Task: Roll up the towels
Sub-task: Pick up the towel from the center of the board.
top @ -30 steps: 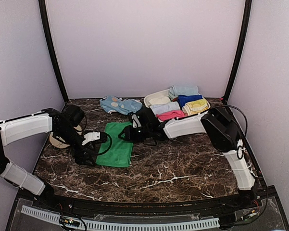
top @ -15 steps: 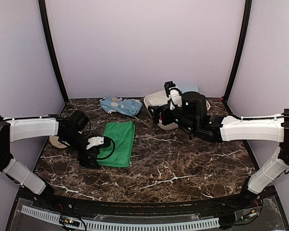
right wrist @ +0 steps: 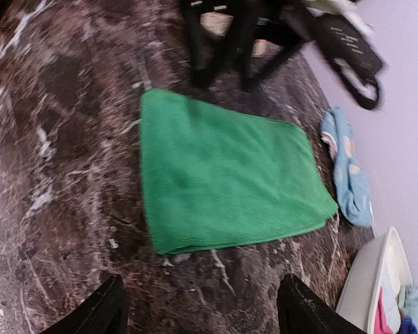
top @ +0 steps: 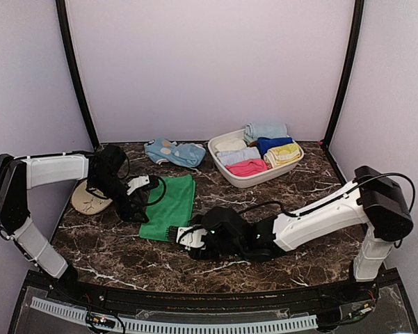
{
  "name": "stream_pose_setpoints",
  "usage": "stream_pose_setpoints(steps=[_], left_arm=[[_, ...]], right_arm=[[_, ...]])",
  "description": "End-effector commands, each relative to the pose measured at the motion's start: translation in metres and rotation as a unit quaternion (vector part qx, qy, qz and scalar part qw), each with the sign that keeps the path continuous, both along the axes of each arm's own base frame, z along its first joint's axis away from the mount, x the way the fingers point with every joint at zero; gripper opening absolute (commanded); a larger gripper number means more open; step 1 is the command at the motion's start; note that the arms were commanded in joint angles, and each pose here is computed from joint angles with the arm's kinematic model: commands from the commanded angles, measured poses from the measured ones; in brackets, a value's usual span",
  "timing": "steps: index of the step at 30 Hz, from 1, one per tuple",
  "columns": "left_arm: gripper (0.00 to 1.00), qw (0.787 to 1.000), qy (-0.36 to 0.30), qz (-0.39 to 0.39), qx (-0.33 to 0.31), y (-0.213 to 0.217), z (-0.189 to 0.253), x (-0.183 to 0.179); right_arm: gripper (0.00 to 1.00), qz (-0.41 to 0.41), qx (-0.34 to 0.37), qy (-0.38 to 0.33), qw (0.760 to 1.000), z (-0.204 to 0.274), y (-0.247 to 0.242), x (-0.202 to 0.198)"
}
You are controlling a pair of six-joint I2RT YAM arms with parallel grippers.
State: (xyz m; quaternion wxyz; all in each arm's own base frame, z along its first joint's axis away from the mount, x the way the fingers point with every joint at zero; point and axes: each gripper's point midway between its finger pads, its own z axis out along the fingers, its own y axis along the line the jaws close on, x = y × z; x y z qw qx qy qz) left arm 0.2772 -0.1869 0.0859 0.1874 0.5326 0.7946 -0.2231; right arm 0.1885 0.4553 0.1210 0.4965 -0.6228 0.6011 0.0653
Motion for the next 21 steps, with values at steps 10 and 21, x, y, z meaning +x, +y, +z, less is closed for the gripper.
stream_pose_setpoints(steps=[10, 21], left_arm=[[0.89, 0.999, 0.023, 0.013, -0.024, 0.034, 0.003, -0.026], [0.88, 0.999, 0.006, 0.024, -0.023, 0.047, 0.014, -0.019]], right_arm=[[0.59, 0.08, -0.079, -0.047, 0.993, -0.055, 0.069, 0.008], [0.45, 0.075, -0.108, 0.004, 0.991, -0.085, 0.058, 0.01]])
